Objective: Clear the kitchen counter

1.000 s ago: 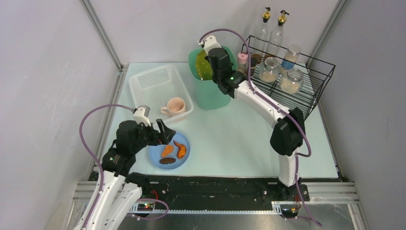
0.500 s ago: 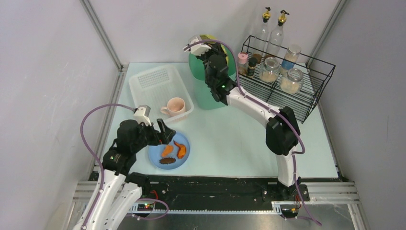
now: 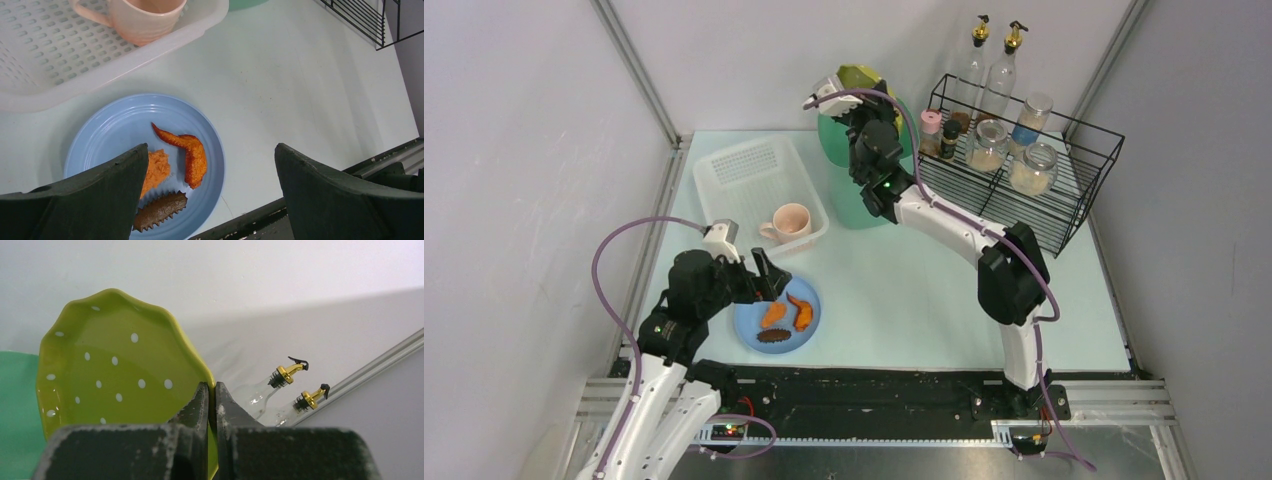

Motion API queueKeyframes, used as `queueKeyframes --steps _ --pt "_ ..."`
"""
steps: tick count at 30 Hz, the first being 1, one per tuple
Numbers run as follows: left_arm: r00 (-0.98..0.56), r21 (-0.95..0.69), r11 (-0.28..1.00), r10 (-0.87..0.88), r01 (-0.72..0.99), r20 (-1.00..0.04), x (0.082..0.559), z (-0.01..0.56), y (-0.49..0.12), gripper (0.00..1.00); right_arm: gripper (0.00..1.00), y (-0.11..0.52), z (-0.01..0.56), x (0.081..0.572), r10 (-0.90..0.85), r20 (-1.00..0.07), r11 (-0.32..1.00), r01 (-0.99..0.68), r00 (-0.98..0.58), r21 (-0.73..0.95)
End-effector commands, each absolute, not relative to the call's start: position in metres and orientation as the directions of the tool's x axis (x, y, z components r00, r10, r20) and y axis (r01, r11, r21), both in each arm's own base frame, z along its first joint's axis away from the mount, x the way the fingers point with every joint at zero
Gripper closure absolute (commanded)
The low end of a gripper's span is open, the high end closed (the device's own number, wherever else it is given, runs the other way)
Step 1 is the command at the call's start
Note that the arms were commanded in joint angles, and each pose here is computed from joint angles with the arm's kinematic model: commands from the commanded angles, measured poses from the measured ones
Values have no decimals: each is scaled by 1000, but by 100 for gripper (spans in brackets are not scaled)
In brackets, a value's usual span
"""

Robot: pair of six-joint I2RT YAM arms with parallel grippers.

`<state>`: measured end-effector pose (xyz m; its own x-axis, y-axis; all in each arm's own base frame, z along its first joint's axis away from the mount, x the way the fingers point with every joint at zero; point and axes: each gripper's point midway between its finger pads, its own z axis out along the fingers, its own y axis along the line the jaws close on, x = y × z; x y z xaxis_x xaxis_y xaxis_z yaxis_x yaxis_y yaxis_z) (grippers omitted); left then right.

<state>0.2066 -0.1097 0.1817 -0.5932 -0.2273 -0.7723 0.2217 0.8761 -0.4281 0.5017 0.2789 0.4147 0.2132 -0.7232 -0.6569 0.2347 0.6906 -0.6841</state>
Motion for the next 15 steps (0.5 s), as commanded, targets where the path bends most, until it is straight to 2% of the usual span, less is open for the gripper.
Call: queueKeyframes --steps 1,15 --pt "-574 -420 875 -221 240 -789 210 185 -111 0 100 249 516 468 -516 -774 850 335 368 -407" --pt "-565 -419 875 -223 244 -795 210 188 -111 0 100 222 568 429 -253 -897 963 187 363 -196"
